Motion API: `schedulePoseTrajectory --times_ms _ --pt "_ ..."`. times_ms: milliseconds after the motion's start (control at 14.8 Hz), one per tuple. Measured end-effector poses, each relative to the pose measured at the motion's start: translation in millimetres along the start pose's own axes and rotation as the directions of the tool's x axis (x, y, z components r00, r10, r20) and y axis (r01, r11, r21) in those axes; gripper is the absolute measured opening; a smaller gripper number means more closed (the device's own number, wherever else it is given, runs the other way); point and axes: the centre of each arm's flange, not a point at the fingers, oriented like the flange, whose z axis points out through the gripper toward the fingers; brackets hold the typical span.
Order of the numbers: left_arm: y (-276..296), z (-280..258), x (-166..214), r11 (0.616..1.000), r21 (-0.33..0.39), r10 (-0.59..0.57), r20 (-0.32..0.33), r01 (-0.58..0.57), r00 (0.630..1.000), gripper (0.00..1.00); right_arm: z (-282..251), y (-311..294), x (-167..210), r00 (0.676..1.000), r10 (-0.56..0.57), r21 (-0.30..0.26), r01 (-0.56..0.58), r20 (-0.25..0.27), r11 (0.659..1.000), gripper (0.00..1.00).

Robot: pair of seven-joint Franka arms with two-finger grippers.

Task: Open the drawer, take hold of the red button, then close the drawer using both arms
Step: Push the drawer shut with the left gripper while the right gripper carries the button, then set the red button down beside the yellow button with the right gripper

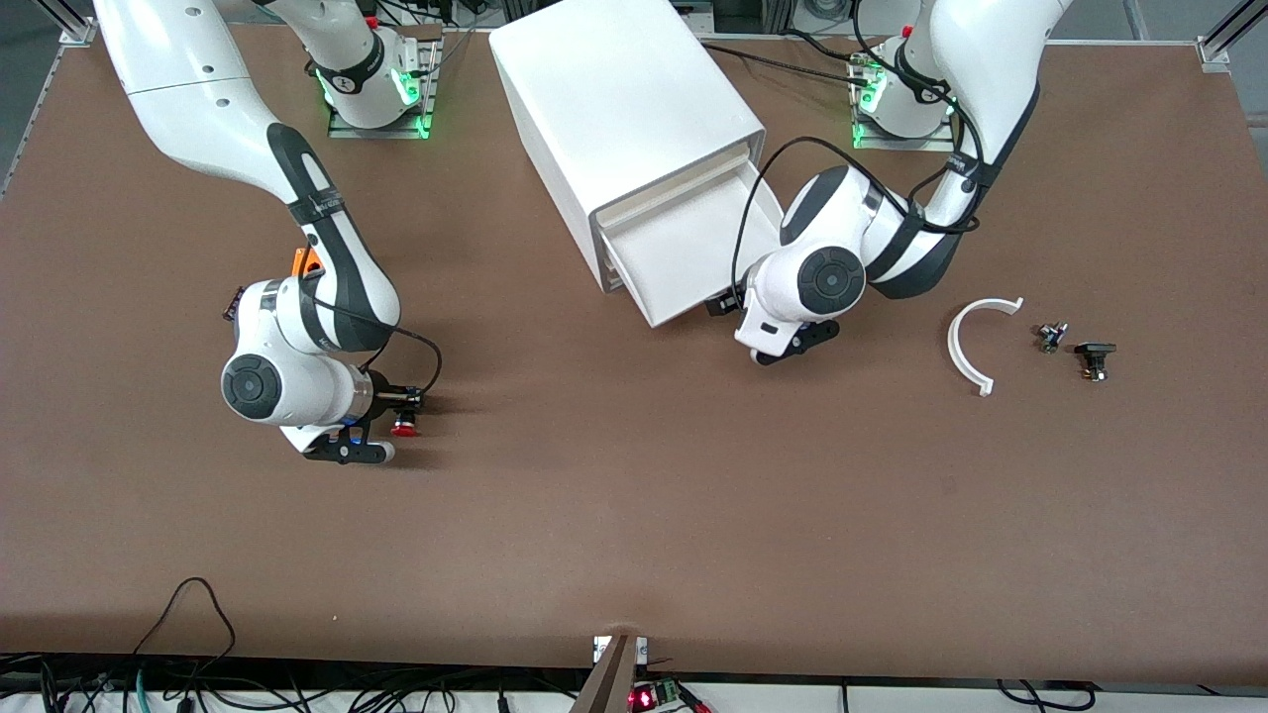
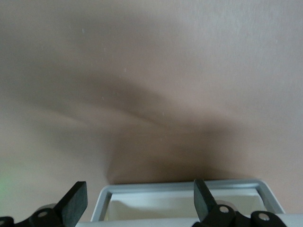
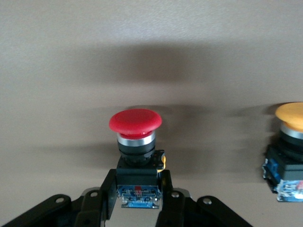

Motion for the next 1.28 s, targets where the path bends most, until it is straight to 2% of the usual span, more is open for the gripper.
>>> schedulePoseTrajectory --times_ms 135,270,405,675,1012,1282 --pt "1.4 4.7 -11.1 1.0 0.0 0.005 0.017 -0.005 1.0 0.99 -1.7 8.9 2.5 1.0 0.013 0.003 -0.013 -0.004 1.0 0.44" --pt "3.8 8.6 -22.2 1.0 -0.003 0.011 0.037 -0.011 0.999 0.99 -3.9 14.3 4.2 1.0 0.02 0.006 -0.02 -0.01 1.0 0.6" --pt "6.1 13.0 -33.0 1.0 0.002 0.023 0.047 -0.023 0.999 0.99 -7.9 16.3 6.1 1.0 0.023 0.009 -0.023 -0.019 1.0 0.67" --pt "14.9 25.8 -58.4 0.998 0.02 0.052 0.065 -0.053 0.997 0.99 -32.7 23.0 14.0 0.998 0.028 0.02 -0.027 -0.062 0.999 0.98" --pt "23.8 36.3 -83.6 0.997 0.034 0.062 0.077 -0.065 0.995 0.99 -103.4 58.6 7.7 0.992 0.033 0.017 -0.032 -0.123 0.999 1.0" --pt "24.7 38.0 -87.0 0.997 0.037 0.061 0.079 -0.064 0.995 0.99 -155.4 70.0 -18.8 0.984 0.012 -0.024 -0.017 -0.178 1.0 1.0"
